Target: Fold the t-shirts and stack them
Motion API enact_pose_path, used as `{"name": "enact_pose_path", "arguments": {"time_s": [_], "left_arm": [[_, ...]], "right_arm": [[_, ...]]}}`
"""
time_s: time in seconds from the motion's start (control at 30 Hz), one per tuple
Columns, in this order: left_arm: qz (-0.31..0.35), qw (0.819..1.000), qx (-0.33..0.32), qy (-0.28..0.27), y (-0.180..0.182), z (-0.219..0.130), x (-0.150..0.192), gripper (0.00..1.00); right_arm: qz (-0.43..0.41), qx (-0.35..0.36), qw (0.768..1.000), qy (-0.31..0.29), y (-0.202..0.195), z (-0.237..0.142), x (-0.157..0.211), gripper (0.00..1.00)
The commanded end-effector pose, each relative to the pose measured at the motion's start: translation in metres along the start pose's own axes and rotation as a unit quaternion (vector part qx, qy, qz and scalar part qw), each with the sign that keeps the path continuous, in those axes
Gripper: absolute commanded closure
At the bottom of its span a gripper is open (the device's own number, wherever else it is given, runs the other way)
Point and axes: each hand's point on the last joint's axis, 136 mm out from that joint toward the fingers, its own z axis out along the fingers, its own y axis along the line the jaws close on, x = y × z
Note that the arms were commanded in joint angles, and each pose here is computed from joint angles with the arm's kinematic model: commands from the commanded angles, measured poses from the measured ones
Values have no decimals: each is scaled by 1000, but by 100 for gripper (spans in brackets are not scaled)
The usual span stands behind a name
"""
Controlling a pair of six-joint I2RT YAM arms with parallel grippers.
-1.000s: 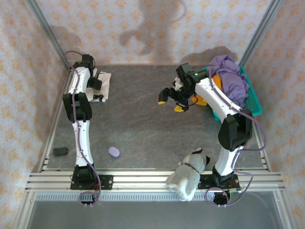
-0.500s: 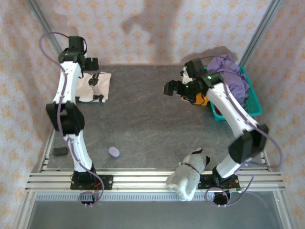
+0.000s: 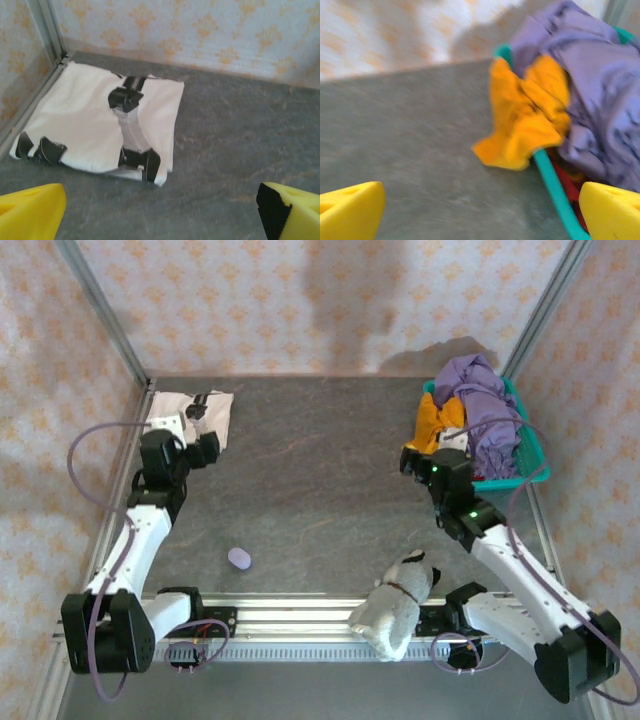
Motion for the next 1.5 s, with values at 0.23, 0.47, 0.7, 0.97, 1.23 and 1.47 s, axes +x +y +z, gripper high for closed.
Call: {"name": "enact_pose_path", "arguments": {"time_s": [0.23, 0.47, 0.7, 0.97, 1.23, 1.47], "left_arm": [[0, 991, -39, -128, 25, 0, 48, 1], [-8, 993, -18, -116, 20, 26, 67, 0], [2, 993, 2, -118, 14, 46, 82, 1], [0, 994, -3, -113, 16, 50, 87, 0], [10, 998, 3, -70, 11, 66, 87, 1], [16, 998, 0, -65, 8, 68, 85, 1]], "right_arm": [[-3, 137, 985, -102, -63, 14, 40, 1], [43, 140, 983, -107, -93, 27, 61, 1], [50, 120, 986, -107, -99, 49, 56, 1], [19, 92, 993, -75, -80, 99, 64, 1], [9, 78, 996, -36, -75, 117, 74, 1], [20, 69, 997, -22, -78, 122, 75, 1]]}}
